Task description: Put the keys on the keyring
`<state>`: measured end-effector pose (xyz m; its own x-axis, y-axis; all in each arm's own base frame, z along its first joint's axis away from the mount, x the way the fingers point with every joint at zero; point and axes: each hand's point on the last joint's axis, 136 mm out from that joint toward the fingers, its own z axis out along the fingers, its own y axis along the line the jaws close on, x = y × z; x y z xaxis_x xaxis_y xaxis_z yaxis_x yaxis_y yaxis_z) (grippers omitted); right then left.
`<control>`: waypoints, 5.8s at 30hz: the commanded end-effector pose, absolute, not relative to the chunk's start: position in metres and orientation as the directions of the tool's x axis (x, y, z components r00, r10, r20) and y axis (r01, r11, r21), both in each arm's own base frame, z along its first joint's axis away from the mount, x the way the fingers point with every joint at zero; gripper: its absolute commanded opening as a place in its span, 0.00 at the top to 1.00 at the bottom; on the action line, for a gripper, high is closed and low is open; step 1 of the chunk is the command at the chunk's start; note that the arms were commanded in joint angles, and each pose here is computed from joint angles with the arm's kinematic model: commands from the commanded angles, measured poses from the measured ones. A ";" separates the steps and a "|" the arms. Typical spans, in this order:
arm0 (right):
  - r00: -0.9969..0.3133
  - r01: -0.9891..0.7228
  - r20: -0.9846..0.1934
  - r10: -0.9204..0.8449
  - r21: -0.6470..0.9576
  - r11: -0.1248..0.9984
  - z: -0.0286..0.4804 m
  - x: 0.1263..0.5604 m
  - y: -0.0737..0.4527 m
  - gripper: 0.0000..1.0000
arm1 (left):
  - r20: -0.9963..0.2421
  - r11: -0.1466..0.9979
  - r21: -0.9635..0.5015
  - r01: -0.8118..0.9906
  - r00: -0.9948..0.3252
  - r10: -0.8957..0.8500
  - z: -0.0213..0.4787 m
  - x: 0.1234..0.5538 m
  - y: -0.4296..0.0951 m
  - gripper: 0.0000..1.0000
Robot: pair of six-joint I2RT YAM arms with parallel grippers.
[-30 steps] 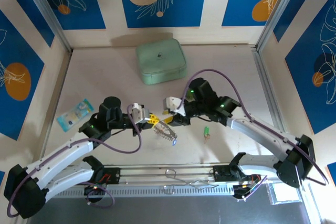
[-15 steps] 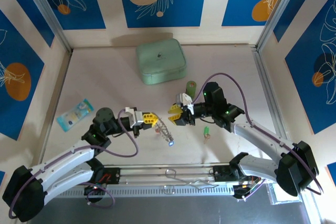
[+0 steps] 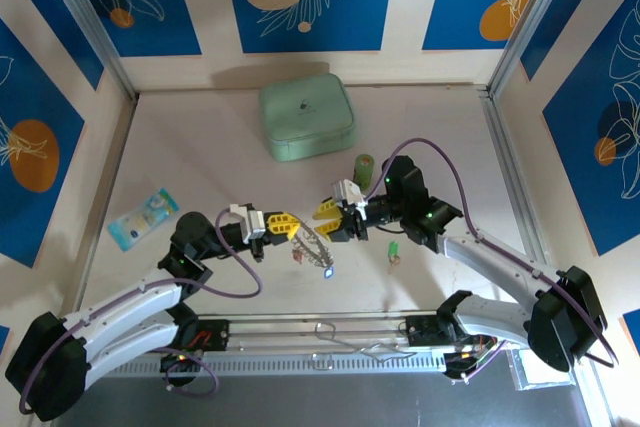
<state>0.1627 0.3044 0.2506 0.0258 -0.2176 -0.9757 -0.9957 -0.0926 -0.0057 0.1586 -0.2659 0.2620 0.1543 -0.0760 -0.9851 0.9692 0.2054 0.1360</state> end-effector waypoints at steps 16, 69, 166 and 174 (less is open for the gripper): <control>-0.013 -0.993 -0.950 -0.312 -0.023 0.113 0.254 0.188 0.295 0.64 | -0.947 0.397 0.302 0.867 0.320 0.023 0.272 0.182 -0.253 1.00; -0.035 -0.974 -0.862 -0.506 -0.085 0.212 0.233 0.170 0.337 1.00 | -0.922 0.477 0.377 0.794 0.373 0.107 0.274 0.199 -0.252 1.00; 0.114 -0.991 -0.623 -0.774 -0.122 -0.048 0.222 0.181 0.329 1.00 | -0.966 0.332 0.125 0.935 0.038 0.258 0.224 0.180 -0.260 0.75; 0.138 -0.989 -0.629 -0.765 -0.131 -0.072 0.227 0.176 0.335 1.00 | -0.973 0.323 0.118 0.939 0.044 0.226 0.227 0.179 -0.264 0.88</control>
